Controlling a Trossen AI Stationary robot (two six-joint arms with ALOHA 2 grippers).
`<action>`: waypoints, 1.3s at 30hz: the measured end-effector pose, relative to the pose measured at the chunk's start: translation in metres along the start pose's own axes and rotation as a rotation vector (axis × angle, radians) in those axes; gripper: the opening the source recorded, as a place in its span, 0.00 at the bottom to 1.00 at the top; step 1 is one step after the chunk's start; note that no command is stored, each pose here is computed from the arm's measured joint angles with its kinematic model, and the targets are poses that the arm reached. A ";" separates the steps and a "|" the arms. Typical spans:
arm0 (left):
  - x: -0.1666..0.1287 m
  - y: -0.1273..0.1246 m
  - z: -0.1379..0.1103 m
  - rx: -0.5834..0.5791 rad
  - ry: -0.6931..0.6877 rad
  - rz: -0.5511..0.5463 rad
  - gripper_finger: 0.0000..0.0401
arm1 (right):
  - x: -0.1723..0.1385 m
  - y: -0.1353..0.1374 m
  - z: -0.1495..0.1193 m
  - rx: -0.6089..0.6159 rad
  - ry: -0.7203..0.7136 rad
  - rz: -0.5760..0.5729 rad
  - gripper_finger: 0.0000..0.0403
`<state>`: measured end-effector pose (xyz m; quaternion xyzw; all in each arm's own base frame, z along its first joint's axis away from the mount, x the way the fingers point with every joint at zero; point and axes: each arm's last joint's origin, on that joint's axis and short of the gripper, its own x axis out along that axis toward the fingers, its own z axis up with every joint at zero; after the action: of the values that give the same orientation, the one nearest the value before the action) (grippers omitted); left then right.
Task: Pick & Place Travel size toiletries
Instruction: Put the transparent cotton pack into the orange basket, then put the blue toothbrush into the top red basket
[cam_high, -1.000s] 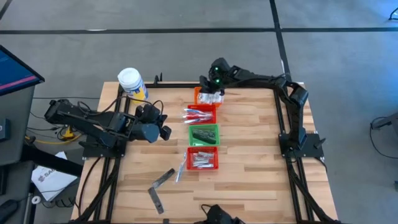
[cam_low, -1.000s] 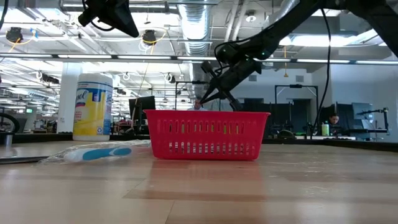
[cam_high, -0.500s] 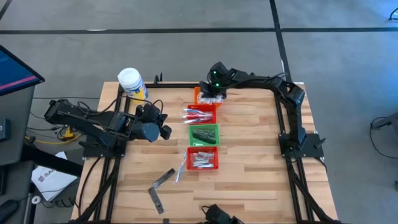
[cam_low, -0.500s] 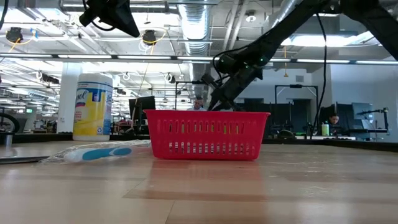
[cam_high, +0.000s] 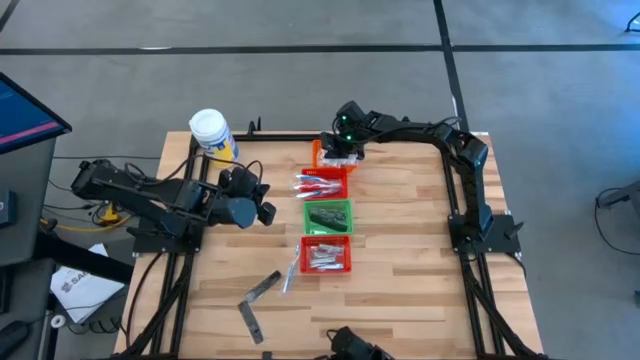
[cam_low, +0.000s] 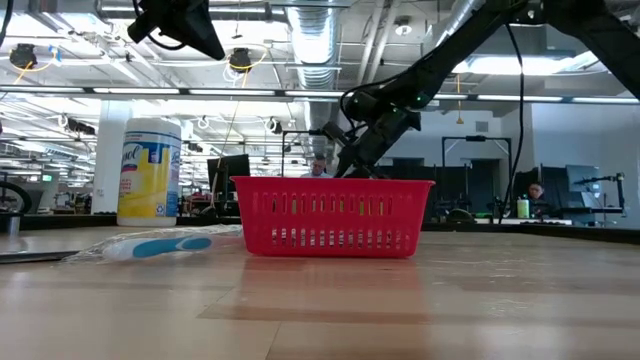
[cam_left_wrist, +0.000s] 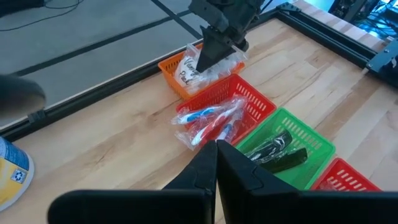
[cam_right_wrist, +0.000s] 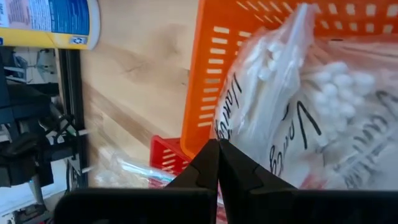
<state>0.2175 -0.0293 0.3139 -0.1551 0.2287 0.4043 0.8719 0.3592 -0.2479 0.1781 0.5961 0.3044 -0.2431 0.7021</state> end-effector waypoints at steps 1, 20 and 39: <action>0.000 0.000 0.000 0.000 0.001 0.000 0.00 | 0.000 0.000 0.000 0.000 0.000 -0.001 0.00; 0.000 0.000 0.000 -0.004 -0.004 -0.002 0.00 | 0.000 -0.003 -0.001 -0.016 -0.010 -0.037 0.00; 0.005 0.003 0.005 -0.029 -0.009 0.023 0.01 | -0.048 0.040 0.002 -0.199 -0.142 0.170 0.00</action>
<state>0.2193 -0.0217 0.3146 -0.1631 0.2209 0.4183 0.8658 0.3541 -0.2437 0.2404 0.5284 0.2251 -0.1928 0.7956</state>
